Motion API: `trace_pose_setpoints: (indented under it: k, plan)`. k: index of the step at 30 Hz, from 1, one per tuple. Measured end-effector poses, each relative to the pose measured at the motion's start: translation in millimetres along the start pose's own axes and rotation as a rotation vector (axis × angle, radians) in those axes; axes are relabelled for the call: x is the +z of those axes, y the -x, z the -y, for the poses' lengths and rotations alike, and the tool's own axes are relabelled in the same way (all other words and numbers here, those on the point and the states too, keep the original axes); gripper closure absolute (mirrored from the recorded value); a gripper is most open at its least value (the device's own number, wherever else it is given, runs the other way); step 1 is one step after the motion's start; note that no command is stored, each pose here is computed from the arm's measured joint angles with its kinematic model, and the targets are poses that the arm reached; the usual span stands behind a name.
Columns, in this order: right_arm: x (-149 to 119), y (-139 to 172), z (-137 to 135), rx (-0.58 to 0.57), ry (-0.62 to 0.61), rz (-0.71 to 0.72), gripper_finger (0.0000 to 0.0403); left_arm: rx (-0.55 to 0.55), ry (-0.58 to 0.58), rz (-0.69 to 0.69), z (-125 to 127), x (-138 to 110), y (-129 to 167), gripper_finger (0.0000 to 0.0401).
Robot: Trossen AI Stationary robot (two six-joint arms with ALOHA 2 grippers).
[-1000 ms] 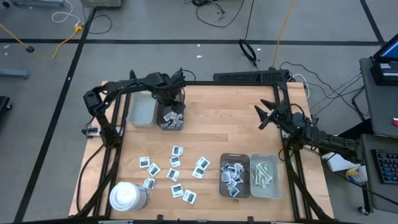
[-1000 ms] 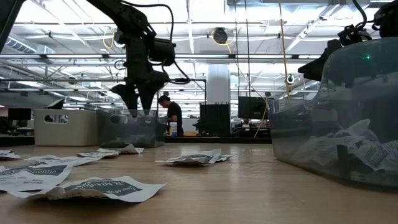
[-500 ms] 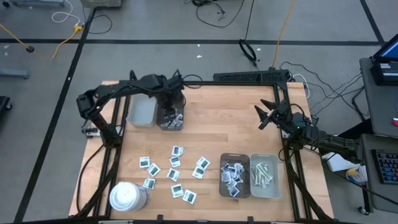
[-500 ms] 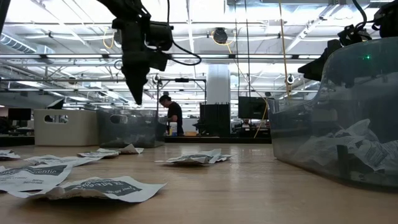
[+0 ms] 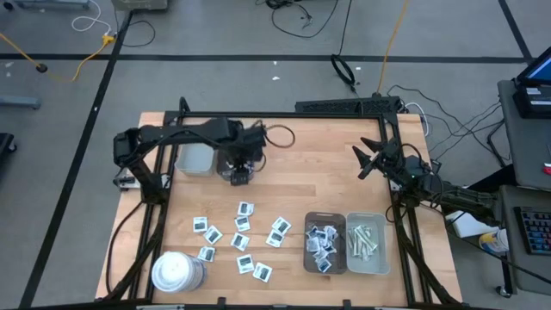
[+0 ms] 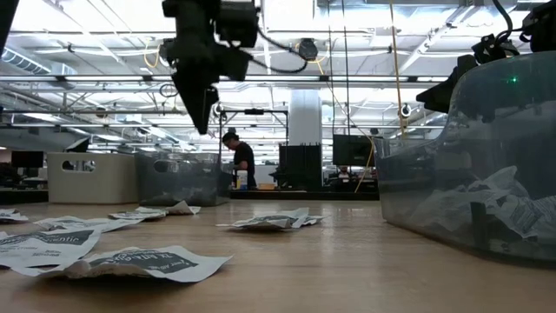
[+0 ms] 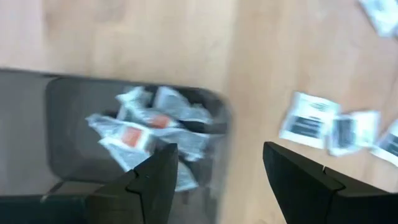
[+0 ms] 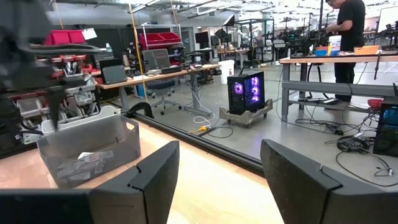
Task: Pick & Place First Aid Supplies
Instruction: Put the white towelette pack into the top gray bin
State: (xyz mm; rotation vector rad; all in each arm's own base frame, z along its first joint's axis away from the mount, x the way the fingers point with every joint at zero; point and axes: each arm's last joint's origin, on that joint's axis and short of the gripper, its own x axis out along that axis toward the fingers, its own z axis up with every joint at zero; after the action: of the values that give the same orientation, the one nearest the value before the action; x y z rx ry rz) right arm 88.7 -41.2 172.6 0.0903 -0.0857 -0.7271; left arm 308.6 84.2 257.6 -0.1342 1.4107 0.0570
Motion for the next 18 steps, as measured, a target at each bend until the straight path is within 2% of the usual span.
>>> trace_pose_setpoints:
  k: [7,18]
  plan:
    - [0,0,0,0.000,0.000,0.000,0.0183,-0.023,-0.095,-0.033,48,23,3,0.0162]
    - [0,0,0,0.000,0.000,0.000,0.0183,-0.041,-0.199,-0.093,109,63,-12,0.0162]
